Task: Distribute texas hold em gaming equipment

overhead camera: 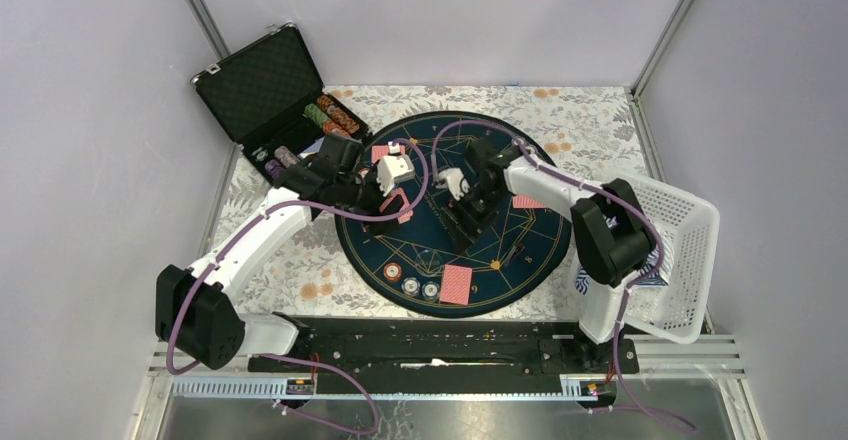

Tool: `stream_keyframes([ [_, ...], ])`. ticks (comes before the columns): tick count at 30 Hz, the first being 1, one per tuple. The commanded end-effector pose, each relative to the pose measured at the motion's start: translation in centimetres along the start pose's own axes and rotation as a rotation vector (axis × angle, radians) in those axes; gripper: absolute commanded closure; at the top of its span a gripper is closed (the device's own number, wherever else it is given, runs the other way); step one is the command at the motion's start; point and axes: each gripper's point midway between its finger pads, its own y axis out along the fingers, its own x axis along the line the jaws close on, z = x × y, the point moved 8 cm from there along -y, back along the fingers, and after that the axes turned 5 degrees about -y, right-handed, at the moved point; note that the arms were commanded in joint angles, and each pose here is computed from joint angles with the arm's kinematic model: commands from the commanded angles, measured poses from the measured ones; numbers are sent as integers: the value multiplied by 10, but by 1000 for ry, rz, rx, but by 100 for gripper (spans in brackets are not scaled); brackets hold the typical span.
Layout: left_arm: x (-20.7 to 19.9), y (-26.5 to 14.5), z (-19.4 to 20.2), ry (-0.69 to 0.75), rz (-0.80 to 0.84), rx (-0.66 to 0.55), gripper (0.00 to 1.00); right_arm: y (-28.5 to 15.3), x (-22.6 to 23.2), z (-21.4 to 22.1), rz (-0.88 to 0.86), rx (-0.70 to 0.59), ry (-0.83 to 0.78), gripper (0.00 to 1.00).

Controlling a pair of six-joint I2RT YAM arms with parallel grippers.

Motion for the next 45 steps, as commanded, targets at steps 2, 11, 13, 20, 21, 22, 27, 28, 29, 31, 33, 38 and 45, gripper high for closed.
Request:
stream_keyframes([
  [2,-2,-10,-20,47,3,-99,100,-78,-3,-41,278,-252,-96,13],
  [11,-2,-8,-18,43,4,-100,100,-160,6,-74,250,-759,125,0],
  [13,-1,-7,-18,43,4,-96,100,-154,15,-79,85,-763,159,0],
  [20,-1,-7,-17,43,0,-94,100,-118,28,-84,-397,-724,278,0],
  [21,0,-7,-16,41,0,-92,100,-116,32,-86,-454,-754,251,0],
  [22,-1,-6,-16,41,1,-91,100,-111,37,-85,-480,-758,263,0],
  [27,-1,-6,-16,40,6,-91,100,-86,52,-95,-458,-700,275,0],
  [28,-1,-5,-16,40,8,-91,100,-82,54,-97,-462,-694,274,0],
  [29,-1,-6,-17,40,8,-93,100,-77,55,-99,-471,-685,275,0],
  [31,0,-5,-17,41,8,-94,100,-70,58,-103,-484,-666,280,0],
  [33,0,-6,-18,40,8,-94,100,-64,58,-106,-491,-650,284,0],
  [38,-1,-5,-17,37,14,-94,100,-48,57,-113,-492,-613,315,7],
  [45,-1,-6,-17,40,11,-101,100,-42,54,-116,-496,-586,328,21],
])
